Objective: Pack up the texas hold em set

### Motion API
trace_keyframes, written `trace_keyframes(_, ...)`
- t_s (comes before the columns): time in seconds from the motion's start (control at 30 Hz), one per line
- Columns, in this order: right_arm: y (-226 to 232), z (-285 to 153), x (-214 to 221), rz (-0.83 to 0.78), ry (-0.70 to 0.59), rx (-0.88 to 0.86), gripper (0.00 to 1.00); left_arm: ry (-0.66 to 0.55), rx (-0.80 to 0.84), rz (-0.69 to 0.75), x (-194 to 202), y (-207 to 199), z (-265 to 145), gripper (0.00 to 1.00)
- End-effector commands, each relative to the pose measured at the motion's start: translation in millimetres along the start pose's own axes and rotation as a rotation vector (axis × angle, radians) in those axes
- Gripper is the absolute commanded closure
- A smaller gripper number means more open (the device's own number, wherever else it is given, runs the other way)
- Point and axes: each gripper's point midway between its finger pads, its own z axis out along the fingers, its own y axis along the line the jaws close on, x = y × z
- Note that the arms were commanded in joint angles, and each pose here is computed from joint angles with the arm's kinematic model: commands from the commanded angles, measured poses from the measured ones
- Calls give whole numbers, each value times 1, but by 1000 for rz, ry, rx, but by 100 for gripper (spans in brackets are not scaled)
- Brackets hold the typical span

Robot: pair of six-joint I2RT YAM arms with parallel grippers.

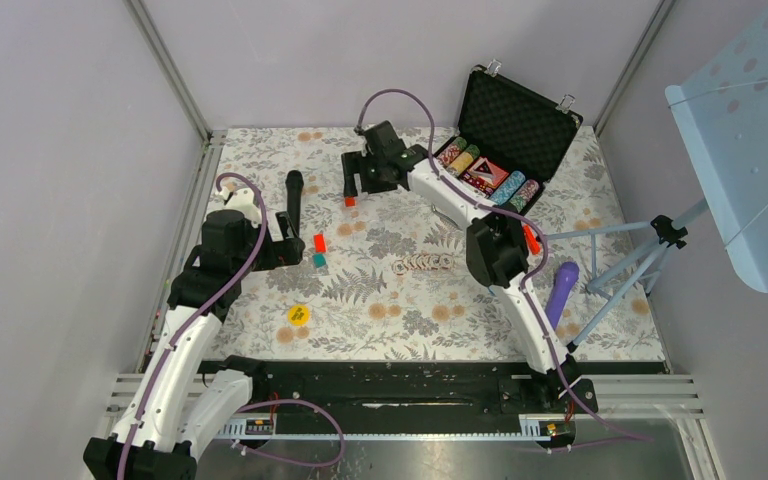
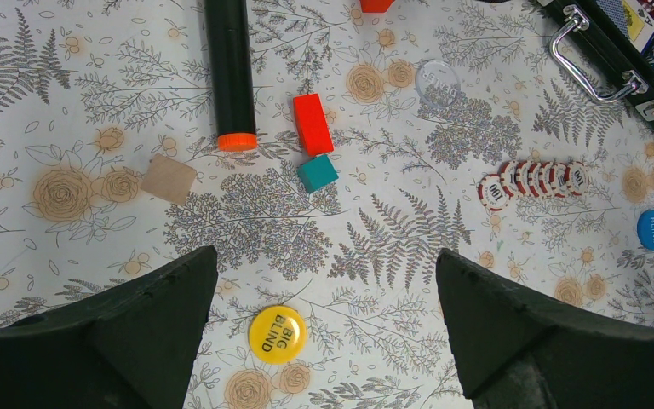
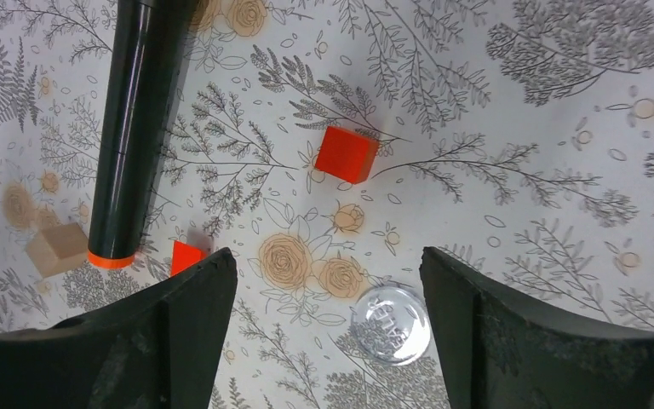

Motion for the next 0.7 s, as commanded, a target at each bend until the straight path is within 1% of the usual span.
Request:
trace_keyframes(0.0,23,-2,-12,47,-54,-108,15,-27,16,14,-6,-3,0,1)
trace_keyframes(0.2,-15,-16,3,37,-60,85,14,-27,20,15,-6,-4,0,1)
trace_keyframes(0.33,-32,-21,22,46,-22,167,15,-29,20,14,-7,-4,-1,1)
trace_keyframes(0.5,-37,-17,44,37,30,210,15,-28,20,14,-7,-4,-1,1)
trace_keyframes(0.67,-27,-9,57,-15,66,230,15,-28,22,13,-7,-4,-1,1)
